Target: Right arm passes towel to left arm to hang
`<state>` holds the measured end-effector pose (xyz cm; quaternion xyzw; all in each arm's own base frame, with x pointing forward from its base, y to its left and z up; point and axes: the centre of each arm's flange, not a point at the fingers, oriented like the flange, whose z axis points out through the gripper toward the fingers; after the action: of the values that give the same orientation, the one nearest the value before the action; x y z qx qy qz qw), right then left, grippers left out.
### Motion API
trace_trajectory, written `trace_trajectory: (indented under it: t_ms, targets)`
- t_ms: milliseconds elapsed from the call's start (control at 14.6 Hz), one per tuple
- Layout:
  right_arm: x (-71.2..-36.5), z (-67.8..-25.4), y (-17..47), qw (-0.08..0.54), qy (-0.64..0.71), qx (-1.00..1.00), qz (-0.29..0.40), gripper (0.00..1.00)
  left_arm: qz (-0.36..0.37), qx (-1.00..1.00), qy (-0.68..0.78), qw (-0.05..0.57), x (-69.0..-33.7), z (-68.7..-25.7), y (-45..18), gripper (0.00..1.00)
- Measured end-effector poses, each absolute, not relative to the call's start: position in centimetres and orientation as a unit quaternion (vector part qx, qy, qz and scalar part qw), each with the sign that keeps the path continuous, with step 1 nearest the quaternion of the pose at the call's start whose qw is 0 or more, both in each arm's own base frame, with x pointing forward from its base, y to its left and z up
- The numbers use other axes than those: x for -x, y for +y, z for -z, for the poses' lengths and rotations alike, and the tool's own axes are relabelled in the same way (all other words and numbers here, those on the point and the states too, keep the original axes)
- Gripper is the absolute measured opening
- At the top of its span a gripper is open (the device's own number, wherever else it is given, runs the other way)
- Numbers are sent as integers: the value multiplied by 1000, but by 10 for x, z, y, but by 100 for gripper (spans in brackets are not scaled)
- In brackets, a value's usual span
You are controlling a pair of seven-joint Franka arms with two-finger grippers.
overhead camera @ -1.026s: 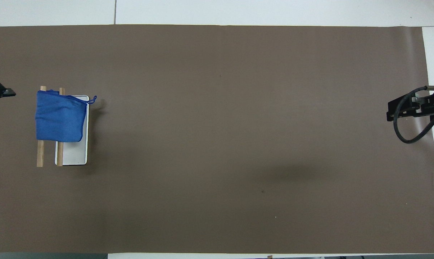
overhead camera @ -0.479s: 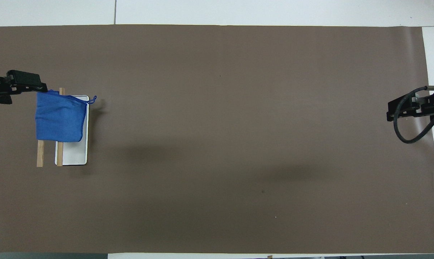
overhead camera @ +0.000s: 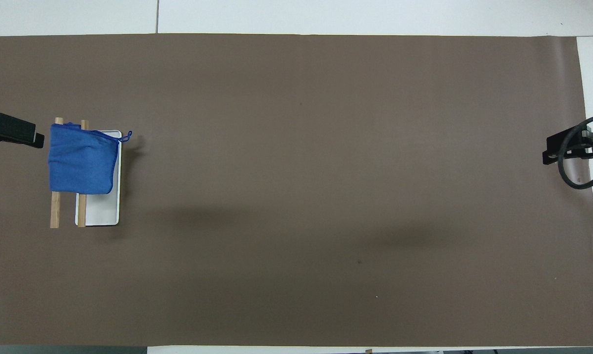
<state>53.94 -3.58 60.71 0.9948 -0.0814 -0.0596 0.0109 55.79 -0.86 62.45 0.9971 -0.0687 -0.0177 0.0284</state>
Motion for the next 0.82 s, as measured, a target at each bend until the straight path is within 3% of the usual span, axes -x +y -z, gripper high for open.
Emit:
trace_trajectory:
  t_ms: [274, 821]
  targets:
    - [-539, -607, -35, 11, -80, -995, 59, 100, 23, -997, -74, 29, -542, -618, -8, 100]
    - [-539, -607, -34, 11, -80, -995, 59, 100, 11, -997, -73, 15, -543, -623, -3, 100]
